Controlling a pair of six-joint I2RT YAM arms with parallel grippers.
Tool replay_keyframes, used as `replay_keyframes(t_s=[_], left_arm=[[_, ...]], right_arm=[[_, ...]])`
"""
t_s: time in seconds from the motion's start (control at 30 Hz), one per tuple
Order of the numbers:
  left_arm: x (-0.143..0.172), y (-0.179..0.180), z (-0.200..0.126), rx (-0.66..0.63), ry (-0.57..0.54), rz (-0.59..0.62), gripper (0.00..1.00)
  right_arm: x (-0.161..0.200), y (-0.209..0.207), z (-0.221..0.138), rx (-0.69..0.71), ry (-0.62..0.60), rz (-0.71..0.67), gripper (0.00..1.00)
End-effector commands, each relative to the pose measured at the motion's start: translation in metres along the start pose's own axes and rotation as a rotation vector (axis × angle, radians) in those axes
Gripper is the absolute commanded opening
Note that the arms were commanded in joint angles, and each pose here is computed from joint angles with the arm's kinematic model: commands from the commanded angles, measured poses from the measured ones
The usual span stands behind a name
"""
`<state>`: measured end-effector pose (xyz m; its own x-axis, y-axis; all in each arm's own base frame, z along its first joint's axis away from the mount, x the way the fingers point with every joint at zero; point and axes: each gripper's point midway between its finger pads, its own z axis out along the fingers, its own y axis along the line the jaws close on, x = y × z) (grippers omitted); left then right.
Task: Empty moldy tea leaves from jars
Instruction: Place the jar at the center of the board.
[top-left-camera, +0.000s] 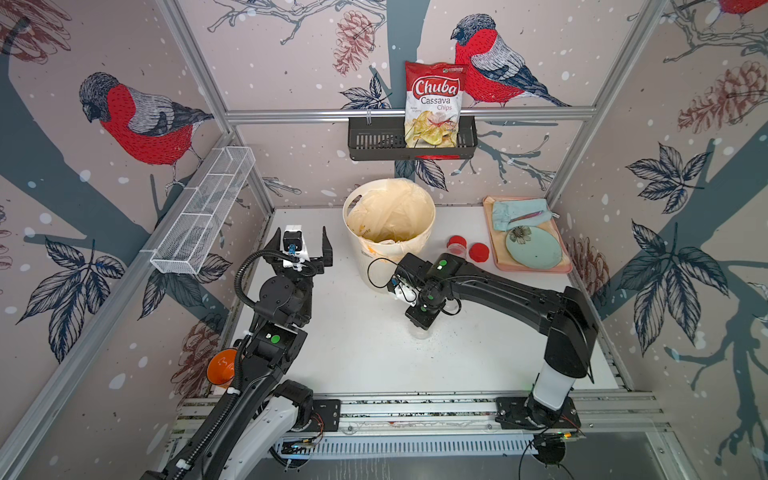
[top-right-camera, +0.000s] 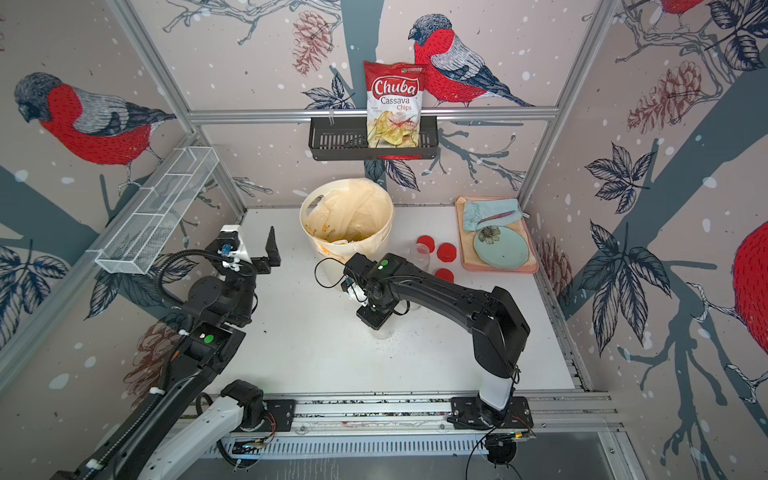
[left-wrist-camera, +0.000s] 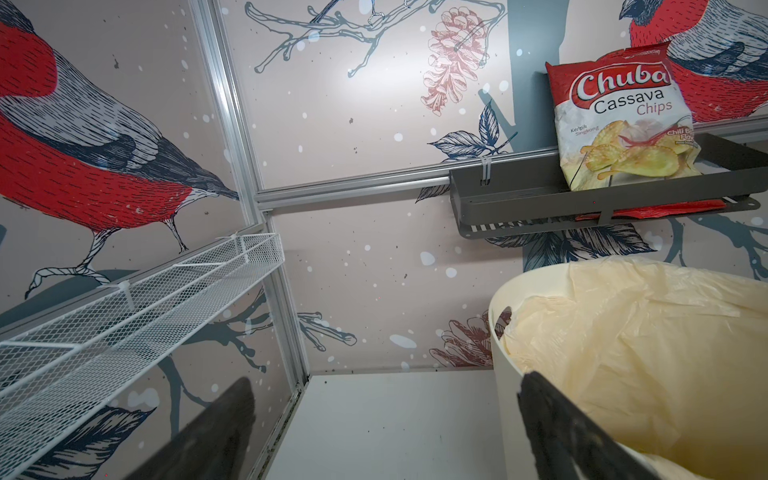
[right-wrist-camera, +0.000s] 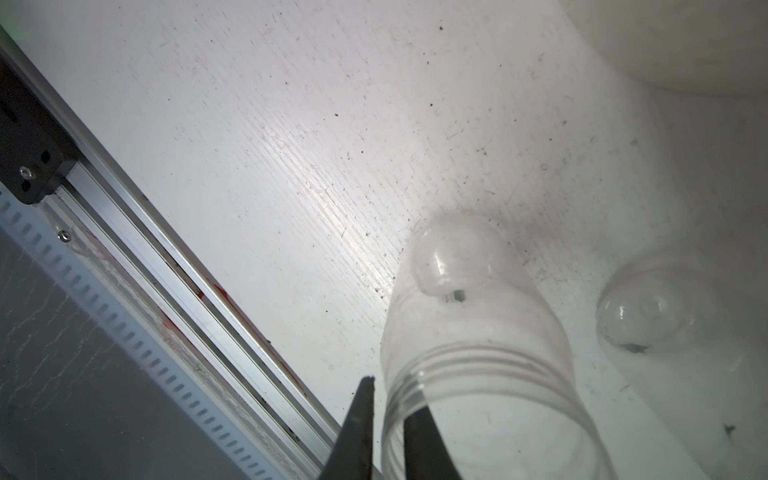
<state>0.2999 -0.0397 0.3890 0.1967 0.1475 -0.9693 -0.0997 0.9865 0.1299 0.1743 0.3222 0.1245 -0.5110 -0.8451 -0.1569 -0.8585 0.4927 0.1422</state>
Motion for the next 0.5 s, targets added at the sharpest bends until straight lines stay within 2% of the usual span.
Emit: replay_keyframes(t_s=[0.0, 0.13, 0.27, 0.37, 0.47], left_arm=[[-0.008, 0.002, 0.000, -0.006, -0.024, -0.028, 0.96], [-0.008, 0.001, 0.001, 0.000, -0.023, -0.027, 0.97], [-0.008, 0.001, 0.001, 0.000, -0.022, -0.026, 0.97], [-0.008, 0.001, 0.001, -0.001, -0.023, -0.026, 0.97], [-0.008, 0.001, 0.001, -0.002, -0.022, -0.026, 0.97]], right_arm=[[-0.001, -0.001, -0.001, 0.014, 0.006, -0.001, 0.17], [-0.004, 0.000, -0.005, 0.018, -0.007, -0.007, 0.21], [-0.006, 0.000, -0.010, 0.030, -0.019, -0.009, 0.32], [-0.006, -0.001, -0.015, 0.044, -0.030, -0.008, 0.46], [-0.010, -0.001, -0.025, 0.053, -0.058, -0.009, 0.54]])
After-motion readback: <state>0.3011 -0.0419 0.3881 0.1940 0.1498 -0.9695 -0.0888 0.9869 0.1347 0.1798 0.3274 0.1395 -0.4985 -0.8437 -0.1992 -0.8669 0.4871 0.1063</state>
